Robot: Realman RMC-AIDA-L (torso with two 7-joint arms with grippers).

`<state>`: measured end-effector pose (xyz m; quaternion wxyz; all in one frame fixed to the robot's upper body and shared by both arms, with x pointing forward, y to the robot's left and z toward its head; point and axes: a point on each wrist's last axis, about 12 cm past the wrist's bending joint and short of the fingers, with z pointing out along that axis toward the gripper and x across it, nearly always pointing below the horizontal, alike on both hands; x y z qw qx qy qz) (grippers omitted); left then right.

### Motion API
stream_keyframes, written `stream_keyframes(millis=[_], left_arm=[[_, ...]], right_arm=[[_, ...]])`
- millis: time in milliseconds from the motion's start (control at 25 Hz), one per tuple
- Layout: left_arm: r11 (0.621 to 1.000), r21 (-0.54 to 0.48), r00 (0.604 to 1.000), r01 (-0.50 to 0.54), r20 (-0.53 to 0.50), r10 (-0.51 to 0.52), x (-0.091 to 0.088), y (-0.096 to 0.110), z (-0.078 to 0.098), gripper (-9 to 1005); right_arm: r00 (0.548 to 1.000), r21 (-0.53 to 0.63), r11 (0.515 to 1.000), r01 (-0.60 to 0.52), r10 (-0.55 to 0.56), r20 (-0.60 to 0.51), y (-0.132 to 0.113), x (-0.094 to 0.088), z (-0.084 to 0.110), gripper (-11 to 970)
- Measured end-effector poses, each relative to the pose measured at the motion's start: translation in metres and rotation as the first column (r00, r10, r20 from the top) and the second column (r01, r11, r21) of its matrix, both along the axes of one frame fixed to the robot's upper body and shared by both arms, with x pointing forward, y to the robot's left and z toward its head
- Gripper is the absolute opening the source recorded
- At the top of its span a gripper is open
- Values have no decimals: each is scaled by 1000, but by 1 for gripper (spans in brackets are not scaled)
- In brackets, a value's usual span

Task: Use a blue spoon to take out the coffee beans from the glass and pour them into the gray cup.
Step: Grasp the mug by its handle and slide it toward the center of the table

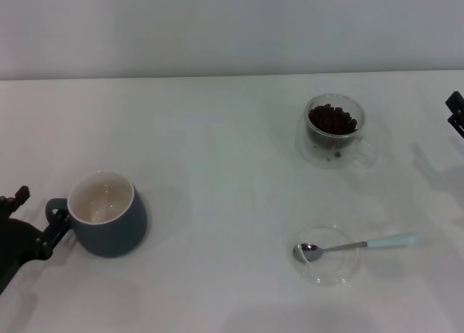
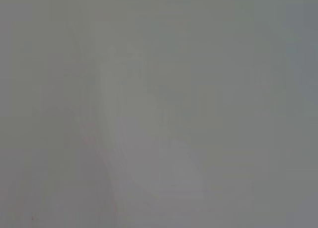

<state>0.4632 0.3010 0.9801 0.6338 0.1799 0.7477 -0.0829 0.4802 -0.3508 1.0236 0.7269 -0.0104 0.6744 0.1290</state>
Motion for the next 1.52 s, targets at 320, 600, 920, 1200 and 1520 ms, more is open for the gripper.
stream_keyframes(millis=[320, 600, 920, 1200, 1520], left_arm=[[998, 63, 998, 28, 48, -31, 1, -14, 0, 734], [995, 81, 995, 60, 75, -66, 2, -27, 2, 345], [993, 56, 991, 100, 89, -104, 5, -43, 4, 160], [987, 54, 986, 152, 66, -155, 14, -59, 5, 150], [976, 44, 977, 211, 24, -212, 27, -86, 6, 149]], right_arm=[[1000, 2, 1000, 1, -1, 0, 0, 0, 0, 855], [1000, 2, 1000, 1, -1, 0, 0, 1, 0, 854], [1000, 1, 1000, -1, 1, 0, 0, 2, 0, 853], [1000, 1, 1000, -2, 2, 1, 1, 2, 1, 852], [1000, -4, 1000, -4, 4, 8, 1, 3, 2, 851]])
